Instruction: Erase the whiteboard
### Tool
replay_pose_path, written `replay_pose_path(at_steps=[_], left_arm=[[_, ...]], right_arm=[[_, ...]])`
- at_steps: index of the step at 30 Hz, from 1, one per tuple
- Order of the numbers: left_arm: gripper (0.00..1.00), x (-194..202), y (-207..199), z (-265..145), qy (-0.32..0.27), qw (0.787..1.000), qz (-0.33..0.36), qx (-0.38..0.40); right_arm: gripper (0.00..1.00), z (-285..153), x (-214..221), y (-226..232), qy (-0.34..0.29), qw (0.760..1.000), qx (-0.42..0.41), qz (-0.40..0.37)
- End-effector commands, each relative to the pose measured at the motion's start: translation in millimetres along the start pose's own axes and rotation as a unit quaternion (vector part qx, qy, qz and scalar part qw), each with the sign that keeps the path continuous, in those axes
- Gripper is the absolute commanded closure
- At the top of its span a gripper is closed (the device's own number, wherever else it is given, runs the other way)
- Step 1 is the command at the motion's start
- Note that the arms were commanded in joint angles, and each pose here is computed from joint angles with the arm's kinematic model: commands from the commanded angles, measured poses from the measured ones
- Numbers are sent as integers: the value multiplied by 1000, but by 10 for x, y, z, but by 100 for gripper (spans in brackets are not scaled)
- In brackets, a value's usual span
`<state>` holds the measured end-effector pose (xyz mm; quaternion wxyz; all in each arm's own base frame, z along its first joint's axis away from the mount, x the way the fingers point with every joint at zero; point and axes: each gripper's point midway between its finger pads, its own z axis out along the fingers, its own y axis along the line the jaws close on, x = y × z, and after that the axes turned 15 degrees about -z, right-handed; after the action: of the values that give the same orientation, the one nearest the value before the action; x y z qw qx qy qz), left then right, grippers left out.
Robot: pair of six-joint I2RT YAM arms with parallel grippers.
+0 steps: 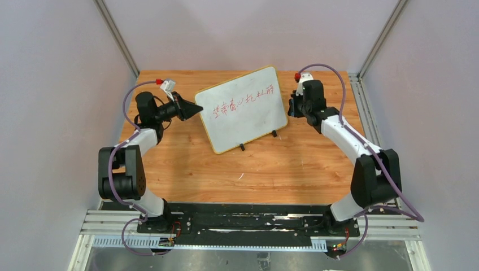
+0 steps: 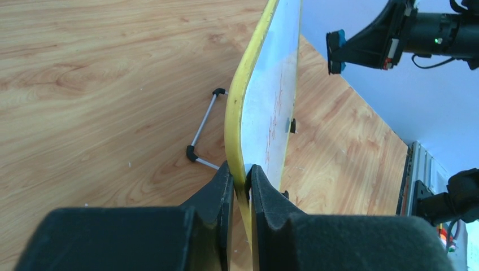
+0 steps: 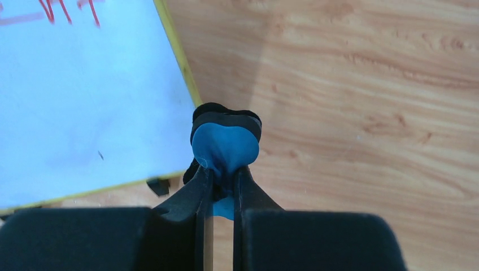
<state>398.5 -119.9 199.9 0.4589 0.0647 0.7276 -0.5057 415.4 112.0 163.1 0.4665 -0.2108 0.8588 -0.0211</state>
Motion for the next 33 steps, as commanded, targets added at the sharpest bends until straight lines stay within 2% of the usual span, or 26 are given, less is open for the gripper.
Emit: replay_pose_path(at_steps=[1,15,27,33], left_arm=[[100,-18,92,1,0,999,37,-25],[100,-16,144,-3,1,999,39,-38],[100,-36,107,-13,0,998,42,-35],[100,-31,95,-17,1,999,42,-34]], right_arm=[[99,190,-481,37,-46,999,-16,-7],[99,416,-936,238,-60,996,-64,3],[99,487,-1020,871,-59,992,-94,-62],[99,514,-1014,760,-54,994,-64,-71]])
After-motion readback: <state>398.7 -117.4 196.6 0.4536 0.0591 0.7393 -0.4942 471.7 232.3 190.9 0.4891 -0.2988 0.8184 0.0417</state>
